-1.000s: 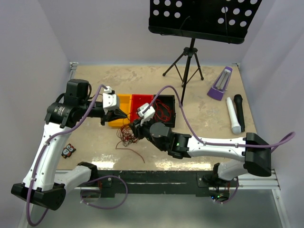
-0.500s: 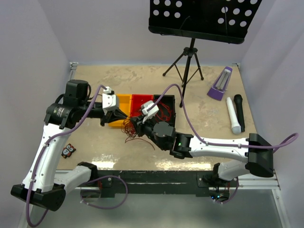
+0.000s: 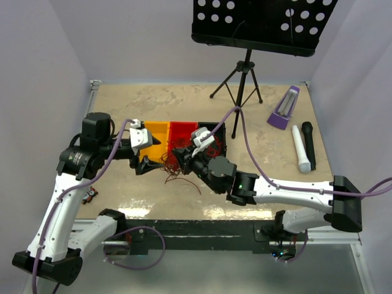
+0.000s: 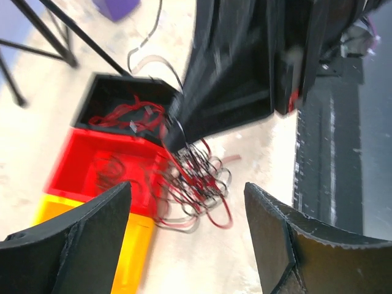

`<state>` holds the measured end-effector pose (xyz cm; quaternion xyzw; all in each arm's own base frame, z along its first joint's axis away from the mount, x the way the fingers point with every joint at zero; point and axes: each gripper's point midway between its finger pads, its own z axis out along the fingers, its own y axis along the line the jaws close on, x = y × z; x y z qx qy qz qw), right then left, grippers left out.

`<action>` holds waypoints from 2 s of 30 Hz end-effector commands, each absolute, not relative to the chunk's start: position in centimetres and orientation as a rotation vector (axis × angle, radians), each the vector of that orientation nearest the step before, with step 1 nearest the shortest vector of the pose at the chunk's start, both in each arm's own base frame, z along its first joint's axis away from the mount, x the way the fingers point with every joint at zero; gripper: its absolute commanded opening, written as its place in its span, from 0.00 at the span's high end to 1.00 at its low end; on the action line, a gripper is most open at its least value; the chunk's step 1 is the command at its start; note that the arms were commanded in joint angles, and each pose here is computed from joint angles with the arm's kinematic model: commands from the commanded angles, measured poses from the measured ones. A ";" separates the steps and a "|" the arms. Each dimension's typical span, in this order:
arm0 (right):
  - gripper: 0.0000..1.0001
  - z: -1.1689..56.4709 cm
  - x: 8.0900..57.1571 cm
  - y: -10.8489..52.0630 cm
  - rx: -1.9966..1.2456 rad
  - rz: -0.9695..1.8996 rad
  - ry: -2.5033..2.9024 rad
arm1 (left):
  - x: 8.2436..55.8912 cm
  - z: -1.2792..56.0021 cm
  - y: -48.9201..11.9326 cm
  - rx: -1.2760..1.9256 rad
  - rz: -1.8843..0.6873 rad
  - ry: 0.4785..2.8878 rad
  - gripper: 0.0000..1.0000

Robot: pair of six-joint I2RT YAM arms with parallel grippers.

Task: Untangle the cables
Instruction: Untie the cable.

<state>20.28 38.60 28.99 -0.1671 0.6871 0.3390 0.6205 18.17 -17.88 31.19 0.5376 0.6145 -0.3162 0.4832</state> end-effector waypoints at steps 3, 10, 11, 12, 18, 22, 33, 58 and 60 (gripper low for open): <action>1.00 31.6 20.2 38.3 -0.334 0.836 1.533 | 17.9 27.7 -18.8 1.291 -0.920 1.542 0.20; 1.00 32.4 19.6 39.6 -0.370 0.888 1.521 | 19.7 29.7 -19.7 1.255 -0.915 1.471 0.24; 1.00 32.4 19.6 39.7 -0.370 0.890 1.524 | 19.7 29.9 -19.8 1.254 -0.924 1.463 0.25; 1.00 32.4 19.6 39.8 -0.371 0.894 1.523 | 19.6 30.2 -20.0 1.260 -0.940 1.445 0.26; 1.00 32.1 19.7 40.3 -0.378 0.892 1.528 | 18.7 30.3 -20.3 1.258 -1.006 1.436 0.42; 1.00 32.3 19.9 40.2 -0.368 0.880 1.528 | 18.6 29.8 -20.1 1.271 -0.986 1.449 0.70; 1.00 31.0 21.9 36.1 -0.250 0.709 1.594 | 18.2 31.1 -19.2 1.295 -0.887 1.451 0.91; 1.00 32.2 22.5 37.2 -0.261 0.824 1.574 | 19.9 30.3 -20.9 1.171 -1.024 1.384 0.37; 1.00 32.1 22.3 37.6 -0.274 0.835 1.574 | 20.3 29.9 -21.0 1.168 -1.021 1.388 0.38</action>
